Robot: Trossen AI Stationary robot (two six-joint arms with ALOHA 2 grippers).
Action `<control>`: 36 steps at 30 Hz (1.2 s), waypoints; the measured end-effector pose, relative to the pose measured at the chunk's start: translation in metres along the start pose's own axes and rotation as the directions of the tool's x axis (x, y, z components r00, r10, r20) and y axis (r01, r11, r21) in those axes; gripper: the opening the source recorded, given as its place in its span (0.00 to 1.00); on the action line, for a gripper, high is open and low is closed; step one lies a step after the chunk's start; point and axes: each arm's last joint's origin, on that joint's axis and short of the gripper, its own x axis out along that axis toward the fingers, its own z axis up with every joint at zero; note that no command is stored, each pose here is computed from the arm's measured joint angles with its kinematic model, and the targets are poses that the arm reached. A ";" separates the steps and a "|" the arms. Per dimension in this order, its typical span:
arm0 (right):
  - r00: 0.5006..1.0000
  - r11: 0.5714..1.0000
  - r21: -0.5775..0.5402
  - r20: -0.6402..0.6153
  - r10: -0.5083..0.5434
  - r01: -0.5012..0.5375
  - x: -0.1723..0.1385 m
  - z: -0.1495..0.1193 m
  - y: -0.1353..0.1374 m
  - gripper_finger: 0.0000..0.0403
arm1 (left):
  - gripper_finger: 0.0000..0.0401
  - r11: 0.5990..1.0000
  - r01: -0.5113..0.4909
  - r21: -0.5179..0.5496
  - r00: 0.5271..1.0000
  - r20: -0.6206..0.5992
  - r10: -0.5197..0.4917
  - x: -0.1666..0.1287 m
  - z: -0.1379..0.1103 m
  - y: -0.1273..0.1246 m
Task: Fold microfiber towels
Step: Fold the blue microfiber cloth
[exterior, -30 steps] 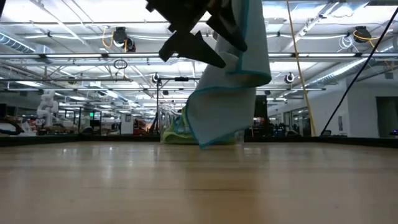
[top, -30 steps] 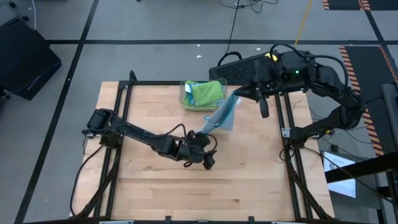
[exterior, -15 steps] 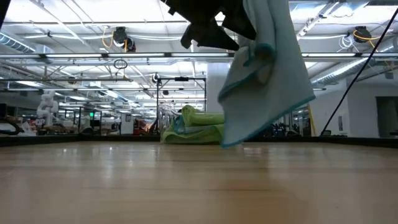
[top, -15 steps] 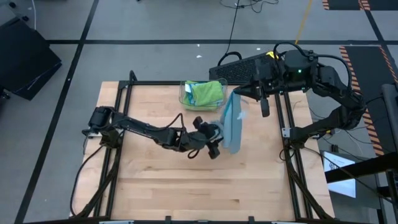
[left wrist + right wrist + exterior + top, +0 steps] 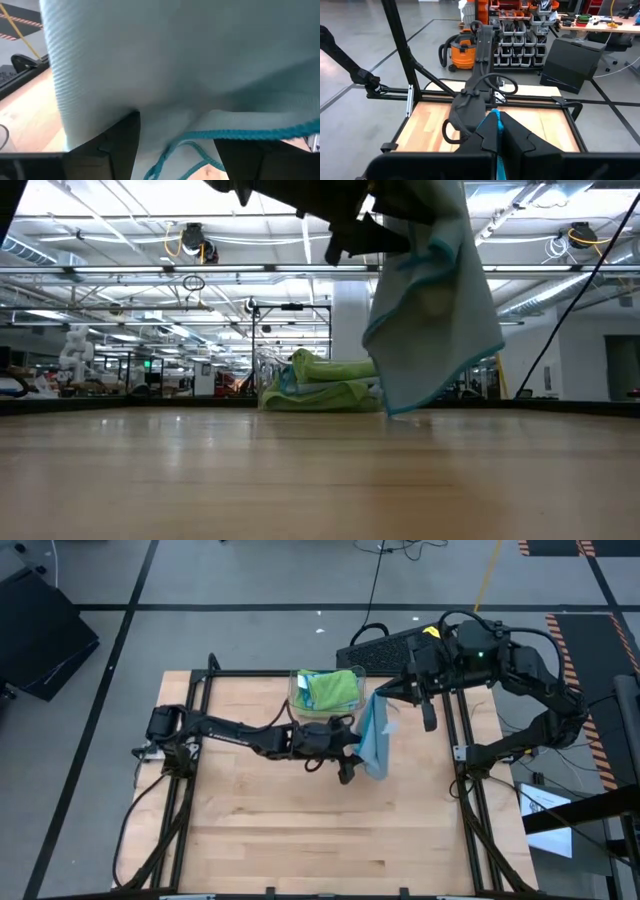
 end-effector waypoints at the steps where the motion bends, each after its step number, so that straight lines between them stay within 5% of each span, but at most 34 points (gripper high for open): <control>1: 1.000 1.000 0.000 0.000 -0.001 0.001 0.000 0.000 0.000 0.00 | 0.60 1.000 0.007 -0.001 1.000 -0.002 -0.007 0.000 0.000 0.002; 6: 1.000 1.000 -0.002 0.000 -0.001 0.001 0.000 0.000 0.000 0.00 | 0.54 1.000 0.011 0.003 1.000 -0.004 -0.011 0.000 0.001 0.003; 20: 0.995 0.994 0.038 -0.029 -0.098 0.099 -0.016 -0.005 -0.017 0.00 | 0.03 0.993 0.008 -0.119 0.986 -0.162 -0.027 -0.003 -0.017 -0.007; 27: 0.988 0.991 0.069 -0.111 -0.108 0.116 -0.020 -0.013 -0.019 0.00 | 0.02 0.974 0.070 -0.218 0.983 -0.153 -0.105 -0.009 -0.012 -0.017; 36: 0.989 0.976 0.173 -0.090 -0.116 0.130 -0.020 -0.011 -0.021 0.00 | 0.01 0.963 0.109 -0.247 0.989 -0.070 -0.130 -0.056 0.032 -0.021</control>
